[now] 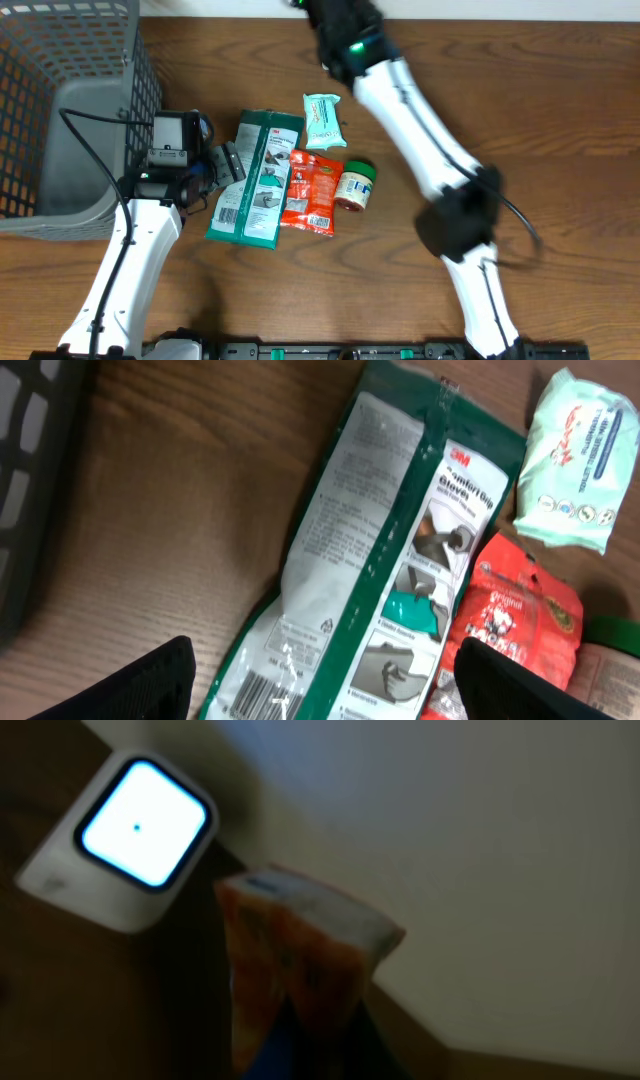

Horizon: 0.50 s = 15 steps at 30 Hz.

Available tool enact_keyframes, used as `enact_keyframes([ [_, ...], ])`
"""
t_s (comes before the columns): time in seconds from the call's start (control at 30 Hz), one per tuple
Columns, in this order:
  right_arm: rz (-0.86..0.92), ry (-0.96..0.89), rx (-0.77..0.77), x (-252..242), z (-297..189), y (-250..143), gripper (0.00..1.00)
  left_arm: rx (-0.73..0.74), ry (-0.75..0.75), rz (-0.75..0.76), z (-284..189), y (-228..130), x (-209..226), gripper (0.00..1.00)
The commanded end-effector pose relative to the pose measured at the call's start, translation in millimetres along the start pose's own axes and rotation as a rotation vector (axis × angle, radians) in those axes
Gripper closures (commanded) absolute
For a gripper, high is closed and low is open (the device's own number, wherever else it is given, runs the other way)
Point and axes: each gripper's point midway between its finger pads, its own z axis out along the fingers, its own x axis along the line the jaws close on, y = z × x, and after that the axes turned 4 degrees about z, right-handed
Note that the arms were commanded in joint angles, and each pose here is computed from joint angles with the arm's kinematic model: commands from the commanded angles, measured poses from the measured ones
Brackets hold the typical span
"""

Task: Scan the item barcode
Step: 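Carry the orange box right and release it on the table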

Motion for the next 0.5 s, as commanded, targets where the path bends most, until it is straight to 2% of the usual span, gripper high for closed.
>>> enact_keyframes([
  [0.0, 0.439, 0.094, -0.021, -77, -77, -17, 0.99, -0.018, 0.007, -0.012, -3, 7, 0, 0.17],
  [0.1, 0.582, 0.242, 0.119, -98, -101, -72, 0.99, -0.018, 0.007, -0.012, -3, 7, 0, 0.17],
  [0.23, 0.733, 0.360, 0.331, -113, -95, -139, 0.99, -0.018, 0.007, -0.012, -3, 7, 0, 0.17],
  [0.37, 0.845, 0.397, 0.533, -121, -60, -205, 0.99, -0.018, 0.007, -0.012, -3, 7, 0, 0.17],
  [0.4, 0.896, 0.373, 0.634, -123, -32, -246, 0.99, -0.018, 0.007, -0.012, -3, 7, 0, 0.17],
  [0.47, 0.942, 0.373, 0.715, -119, -12, -281, 0.99, -0.018, 0.007, -0.012, -3, 7, 0, 0.17],
])
